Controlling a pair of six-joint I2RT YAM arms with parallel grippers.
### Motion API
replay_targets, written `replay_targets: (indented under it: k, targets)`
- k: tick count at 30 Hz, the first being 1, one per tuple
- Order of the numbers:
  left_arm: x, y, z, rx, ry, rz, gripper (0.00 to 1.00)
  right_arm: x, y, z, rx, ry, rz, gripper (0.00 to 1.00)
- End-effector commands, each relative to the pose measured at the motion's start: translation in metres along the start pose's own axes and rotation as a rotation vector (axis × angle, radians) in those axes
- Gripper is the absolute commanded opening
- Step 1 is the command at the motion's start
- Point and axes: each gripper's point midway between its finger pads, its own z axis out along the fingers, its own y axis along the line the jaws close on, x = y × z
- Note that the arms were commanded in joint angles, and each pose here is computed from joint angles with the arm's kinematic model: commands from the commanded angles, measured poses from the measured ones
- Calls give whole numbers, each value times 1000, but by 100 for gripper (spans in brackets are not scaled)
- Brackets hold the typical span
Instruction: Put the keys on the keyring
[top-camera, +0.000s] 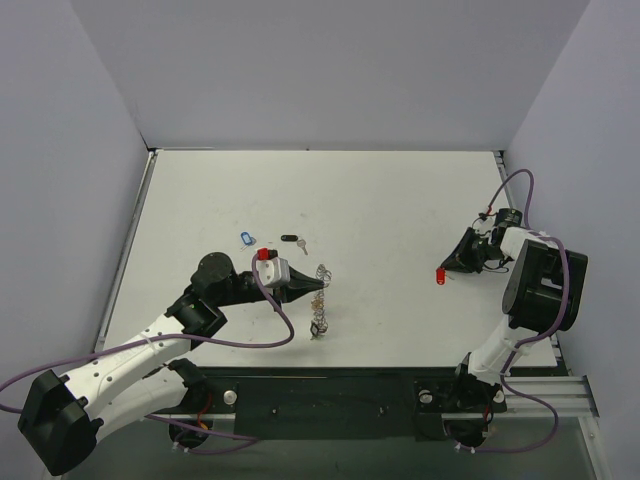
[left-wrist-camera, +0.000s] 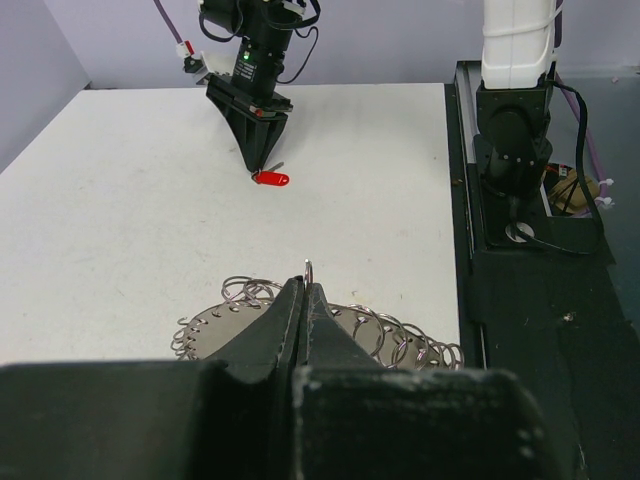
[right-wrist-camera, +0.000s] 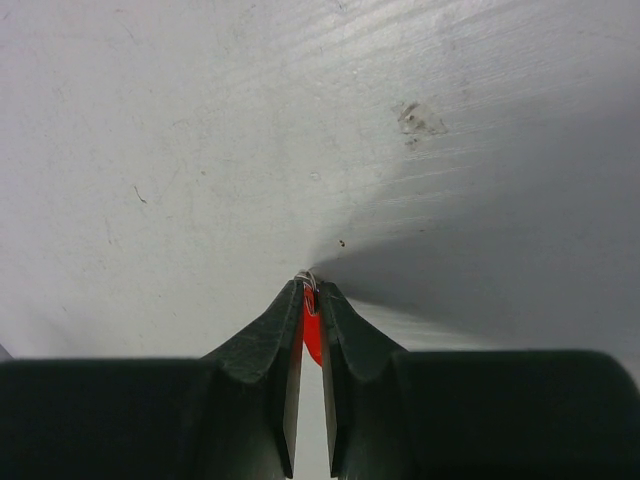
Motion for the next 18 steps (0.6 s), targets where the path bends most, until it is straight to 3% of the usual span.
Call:
replay_targets:
  k: [1,18]
  targets:
    - [-26,3,1,-2,-62,71,0,-3,8,-5,-18,11,-10,8]
    - [-25,4,1,-4,-59,69,0,1,5,-1,20,33,-29,8]
